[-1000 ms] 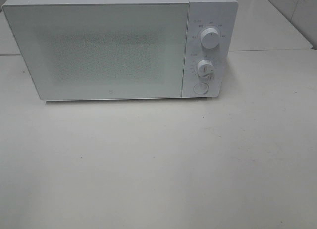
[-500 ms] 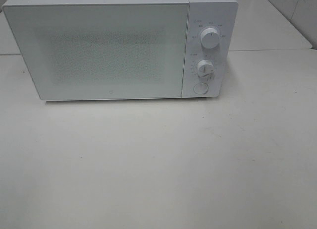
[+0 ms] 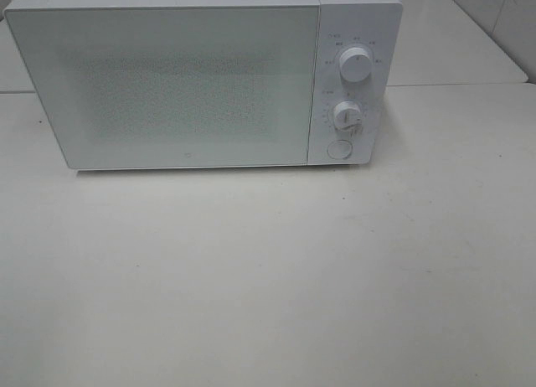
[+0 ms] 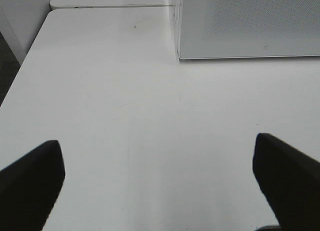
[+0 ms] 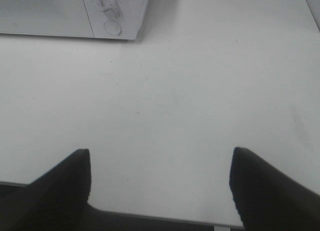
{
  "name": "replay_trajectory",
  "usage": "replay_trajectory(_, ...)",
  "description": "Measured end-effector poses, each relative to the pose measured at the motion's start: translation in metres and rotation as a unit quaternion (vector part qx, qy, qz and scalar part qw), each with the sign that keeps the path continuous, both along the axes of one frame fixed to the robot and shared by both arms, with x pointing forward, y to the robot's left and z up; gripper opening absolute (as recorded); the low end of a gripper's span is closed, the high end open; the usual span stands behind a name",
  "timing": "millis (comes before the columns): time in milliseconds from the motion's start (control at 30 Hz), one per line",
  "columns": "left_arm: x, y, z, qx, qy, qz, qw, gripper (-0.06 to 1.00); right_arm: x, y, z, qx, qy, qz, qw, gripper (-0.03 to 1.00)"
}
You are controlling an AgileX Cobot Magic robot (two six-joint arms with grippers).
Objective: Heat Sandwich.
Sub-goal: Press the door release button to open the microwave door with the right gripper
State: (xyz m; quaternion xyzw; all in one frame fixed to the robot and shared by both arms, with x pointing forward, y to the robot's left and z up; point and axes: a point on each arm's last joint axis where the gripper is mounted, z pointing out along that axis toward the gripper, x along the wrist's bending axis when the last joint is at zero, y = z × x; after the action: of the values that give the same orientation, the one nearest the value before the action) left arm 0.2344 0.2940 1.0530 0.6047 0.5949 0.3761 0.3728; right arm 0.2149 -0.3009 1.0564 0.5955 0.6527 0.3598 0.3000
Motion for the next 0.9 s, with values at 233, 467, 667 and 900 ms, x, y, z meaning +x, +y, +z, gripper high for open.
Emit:
replay_trajectory(233,0.0,0.0,0.0,0.0,0.0,0.0,1.0,0.96,0.006,0.002,-0.004,0.003,-0.008,-0.032,0.999,0.74)
replay_trajectory(467,0.0,0.0,0.0,0.0,0.0,0.0,1.0,0.96,0.013,0.002,-0.009,0.005,-0.022,-0.034,0.999,0.74)
replay_trajectory(667,0.0,0.0,0.0,0.0,0.0,0.0,1.0,0.96,0.013,0.002,-0.009,0.005,-0.023,-0.034,0.999,0.74)
replay_trajectory(900,0.0,0.0,0.0,0.0,0.0,0.0,1.0,0.96,0.014,0.002,0.0,0.009,-0.058,-0.034,0.998,0.74)
